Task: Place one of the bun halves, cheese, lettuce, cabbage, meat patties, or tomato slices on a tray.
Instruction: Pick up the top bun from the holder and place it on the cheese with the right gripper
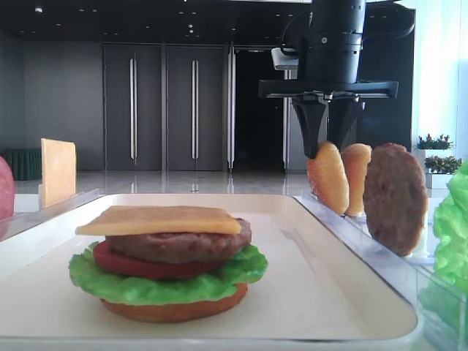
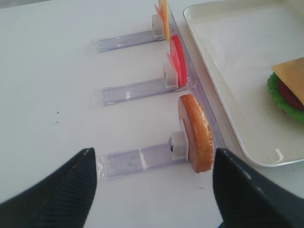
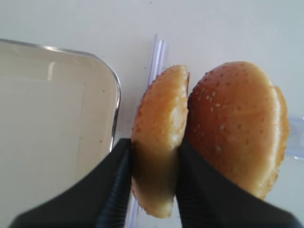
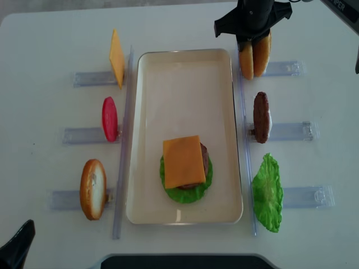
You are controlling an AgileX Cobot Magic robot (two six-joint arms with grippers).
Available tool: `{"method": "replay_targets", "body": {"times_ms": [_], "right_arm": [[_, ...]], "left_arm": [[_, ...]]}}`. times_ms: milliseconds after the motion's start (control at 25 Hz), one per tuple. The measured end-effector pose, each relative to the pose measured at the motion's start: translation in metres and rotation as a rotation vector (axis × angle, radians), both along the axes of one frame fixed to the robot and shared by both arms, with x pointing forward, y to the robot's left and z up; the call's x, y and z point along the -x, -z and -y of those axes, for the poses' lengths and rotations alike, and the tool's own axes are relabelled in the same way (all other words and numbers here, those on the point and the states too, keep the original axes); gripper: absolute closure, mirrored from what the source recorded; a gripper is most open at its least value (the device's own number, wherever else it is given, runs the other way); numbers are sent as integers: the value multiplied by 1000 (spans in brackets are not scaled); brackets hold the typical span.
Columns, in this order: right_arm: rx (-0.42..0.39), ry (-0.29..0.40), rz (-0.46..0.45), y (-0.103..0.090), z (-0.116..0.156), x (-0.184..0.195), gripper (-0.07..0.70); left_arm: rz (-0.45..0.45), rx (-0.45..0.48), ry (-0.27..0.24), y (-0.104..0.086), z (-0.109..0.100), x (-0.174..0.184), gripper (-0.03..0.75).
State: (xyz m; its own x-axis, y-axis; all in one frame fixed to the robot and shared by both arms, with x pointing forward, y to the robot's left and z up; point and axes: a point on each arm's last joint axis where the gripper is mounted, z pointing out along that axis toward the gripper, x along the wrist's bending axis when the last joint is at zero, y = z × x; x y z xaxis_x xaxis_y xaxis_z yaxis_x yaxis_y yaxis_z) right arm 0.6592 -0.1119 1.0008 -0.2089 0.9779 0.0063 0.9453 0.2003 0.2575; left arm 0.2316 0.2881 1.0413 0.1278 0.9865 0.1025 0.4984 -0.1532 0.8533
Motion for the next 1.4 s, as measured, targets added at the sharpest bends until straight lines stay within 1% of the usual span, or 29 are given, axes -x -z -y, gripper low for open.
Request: {"method": "replay_targets", "body": {"times_ms": [120,240,360,680,800,920,1160,1400], "right_arm": [[-1,-1,-11,-6,1,3,437],[-16,-2,-15,-22,0,6,437],[-42,-4,31,-42,-1,4,437],[-127,-38,172,-92,-10,3,451],[-140,-41,204,-106,-8,6,456],[-142,-43,211,-109,-7,7,461],[-184,-48,187,-116,-7,21,464],[-149,-75,93,-106,-7,60,465]], "left_arm": [[0,0,0,0,0,0,136],[0,0,0,0,0,0,136],[0,0,0,0,0,0,136],[0,0,0,0,0,0,136],[0,0,0,0,0,0,136],[0,0,0,0,0,0,136],[0,0,0,0,0,0,136],[0,0,0,0,0,0,136]]}}
